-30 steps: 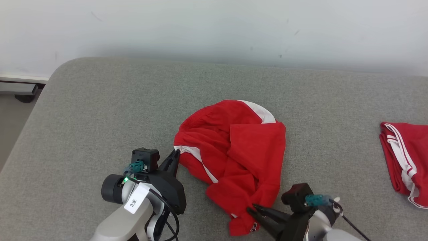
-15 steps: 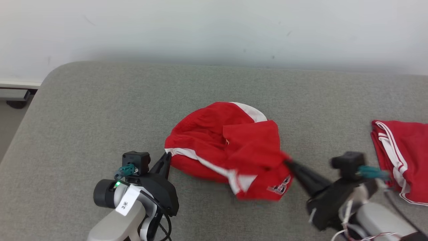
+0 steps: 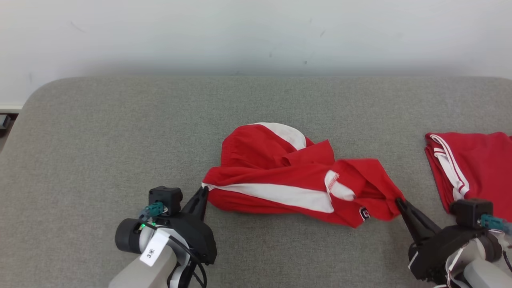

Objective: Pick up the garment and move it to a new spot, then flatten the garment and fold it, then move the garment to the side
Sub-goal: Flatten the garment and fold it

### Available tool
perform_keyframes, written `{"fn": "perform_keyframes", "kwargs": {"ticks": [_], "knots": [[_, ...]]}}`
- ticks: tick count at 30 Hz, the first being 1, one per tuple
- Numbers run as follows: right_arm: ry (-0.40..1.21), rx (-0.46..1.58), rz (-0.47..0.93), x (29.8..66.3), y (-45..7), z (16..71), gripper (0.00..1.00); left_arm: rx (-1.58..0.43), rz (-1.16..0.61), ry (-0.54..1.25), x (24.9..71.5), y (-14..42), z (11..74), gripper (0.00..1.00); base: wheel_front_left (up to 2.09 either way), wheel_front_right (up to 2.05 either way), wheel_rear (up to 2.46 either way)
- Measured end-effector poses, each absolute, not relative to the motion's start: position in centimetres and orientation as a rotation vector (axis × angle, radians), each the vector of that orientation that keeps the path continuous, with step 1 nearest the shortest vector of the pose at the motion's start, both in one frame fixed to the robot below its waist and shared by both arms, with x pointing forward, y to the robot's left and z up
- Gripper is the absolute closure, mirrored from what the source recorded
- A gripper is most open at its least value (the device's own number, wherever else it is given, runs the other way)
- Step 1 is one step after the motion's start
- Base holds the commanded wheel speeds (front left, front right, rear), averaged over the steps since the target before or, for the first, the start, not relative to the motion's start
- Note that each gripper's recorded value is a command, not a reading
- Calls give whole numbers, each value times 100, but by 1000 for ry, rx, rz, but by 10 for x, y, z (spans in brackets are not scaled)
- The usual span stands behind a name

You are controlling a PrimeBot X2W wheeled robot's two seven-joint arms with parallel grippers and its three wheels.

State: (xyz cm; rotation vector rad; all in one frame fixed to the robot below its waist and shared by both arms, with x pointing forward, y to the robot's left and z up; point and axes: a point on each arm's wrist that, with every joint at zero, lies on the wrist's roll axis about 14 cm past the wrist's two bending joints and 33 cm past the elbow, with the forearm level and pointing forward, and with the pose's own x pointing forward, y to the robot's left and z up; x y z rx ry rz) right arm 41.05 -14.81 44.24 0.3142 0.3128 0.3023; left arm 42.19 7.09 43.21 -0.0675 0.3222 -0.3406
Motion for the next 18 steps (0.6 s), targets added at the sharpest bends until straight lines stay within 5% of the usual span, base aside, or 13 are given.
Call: {"fn": "perform_keyframes", "kwargs": {"ticks": [2, 4, 18], "knots": [[354, 306, 273, 405, -155, 429, 68, -68, -357, 321, 422, 64, 432, 100, 0, 0, 0], [370, 312, 259, 403, -155, 423, 0, -70, -363, 321, 422, 61, 432, 100, 0, 0, 0], [244, 305, 297, 418, -147, 459, 0, -63, -362, 316, 424, 61, 433, 100, 0, 0, 0]]}}
